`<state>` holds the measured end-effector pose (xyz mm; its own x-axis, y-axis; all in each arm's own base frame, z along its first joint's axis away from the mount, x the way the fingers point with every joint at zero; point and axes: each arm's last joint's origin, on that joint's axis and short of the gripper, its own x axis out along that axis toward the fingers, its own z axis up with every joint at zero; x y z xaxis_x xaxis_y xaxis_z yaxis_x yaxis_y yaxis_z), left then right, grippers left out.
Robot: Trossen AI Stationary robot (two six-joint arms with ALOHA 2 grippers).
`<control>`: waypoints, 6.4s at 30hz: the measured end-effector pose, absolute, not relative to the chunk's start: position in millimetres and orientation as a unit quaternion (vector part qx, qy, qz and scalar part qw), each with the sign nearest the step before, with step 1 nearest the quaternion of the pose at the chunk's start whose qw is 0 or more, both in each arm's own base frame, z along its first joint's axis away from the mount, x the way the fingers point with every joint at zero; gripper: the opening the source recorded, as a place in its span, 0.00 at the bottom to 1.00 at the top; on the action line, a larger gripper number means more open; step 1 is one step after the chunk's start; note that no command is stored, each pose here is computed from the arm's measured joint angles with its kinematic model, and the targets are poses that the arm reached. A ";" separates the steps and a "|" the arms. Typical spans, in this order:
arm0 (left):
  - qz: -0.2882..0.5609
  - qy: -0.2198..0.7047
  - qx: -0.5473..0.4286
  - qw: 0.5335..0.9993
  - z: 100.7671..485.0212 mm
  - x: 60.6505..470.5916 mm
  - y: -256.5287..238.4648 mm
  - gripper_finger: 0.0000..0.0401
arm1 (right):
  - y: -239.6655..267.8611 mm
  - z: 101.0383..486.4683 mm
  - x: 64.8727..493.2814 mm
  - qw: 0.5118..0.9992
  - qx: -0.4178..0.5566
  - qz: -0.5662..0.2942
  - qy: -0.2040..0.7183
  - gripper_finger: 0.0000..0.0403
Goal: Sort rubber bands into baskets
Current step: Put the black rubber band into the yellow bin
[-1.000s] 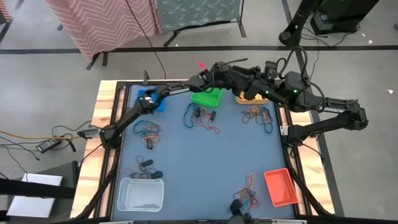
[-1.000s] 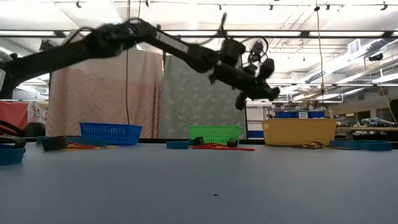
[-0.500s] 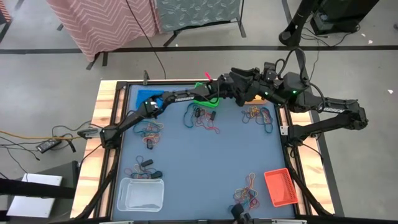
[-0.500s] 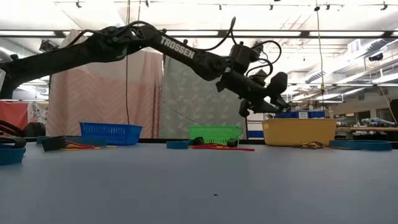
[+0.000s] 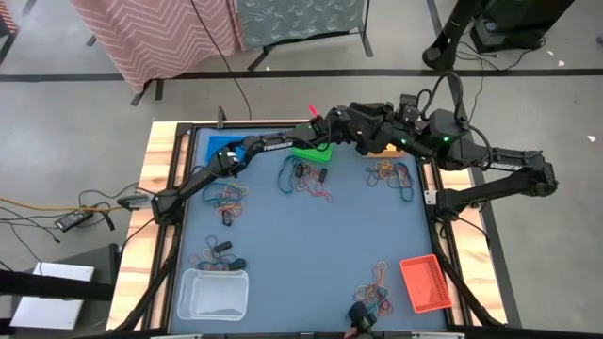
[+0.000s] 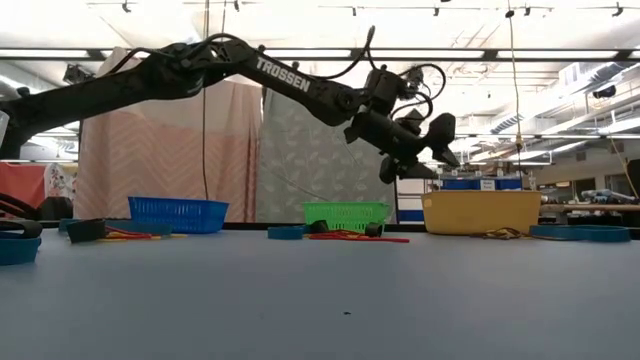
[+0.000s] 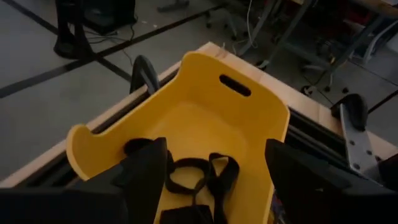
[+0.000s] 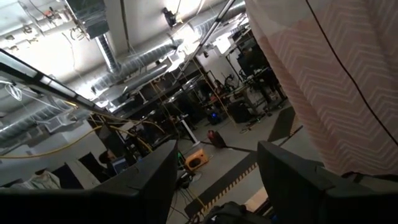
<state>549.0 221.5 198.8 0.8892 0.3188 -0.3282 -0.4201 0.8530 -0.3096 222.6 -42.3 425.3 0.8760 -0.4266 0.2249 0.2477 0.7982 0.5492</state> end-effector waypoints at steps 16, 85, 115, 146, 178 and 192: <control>-0.071 0.236 -0.416 0.875 283.1 479.3 249.3 0.60 | -41.9 428.3 222.0 0.934 0.257 -0.169 -0.184 0.57; 0.100 0.438 -0.489 0.748 185.4 178.9 -9.5 0.47 | -43.8 420.6 224.1 0.946 0.230 -0.180 -0.140 0.57; 0.293 0.574 -0.340 0.685 155.6 181.8 -24.4 0.40 | -46.8 417.0 224.1 0.948 0.222 -0.192 -0.121 0.57; 0.130 0.313 -0.146 0.929 280.6 328.1 60.2 0.00 | -45.2 437.9 216.3 0.936 0.216 -0.167 -0.223 0.57; 0.128 0.194 -0.091 0.968 207.5 549.1 196.3 0.23 | -43.5 450.5 210.9 0.928 0.178 -0.158 -0.285 0.57; 0.132 0.229 -0.135 0.955 234.9 525.7 217.4 0.67 | -43.6 449.4 211.4 0.930 0.178 -0.159 -0.279 0.57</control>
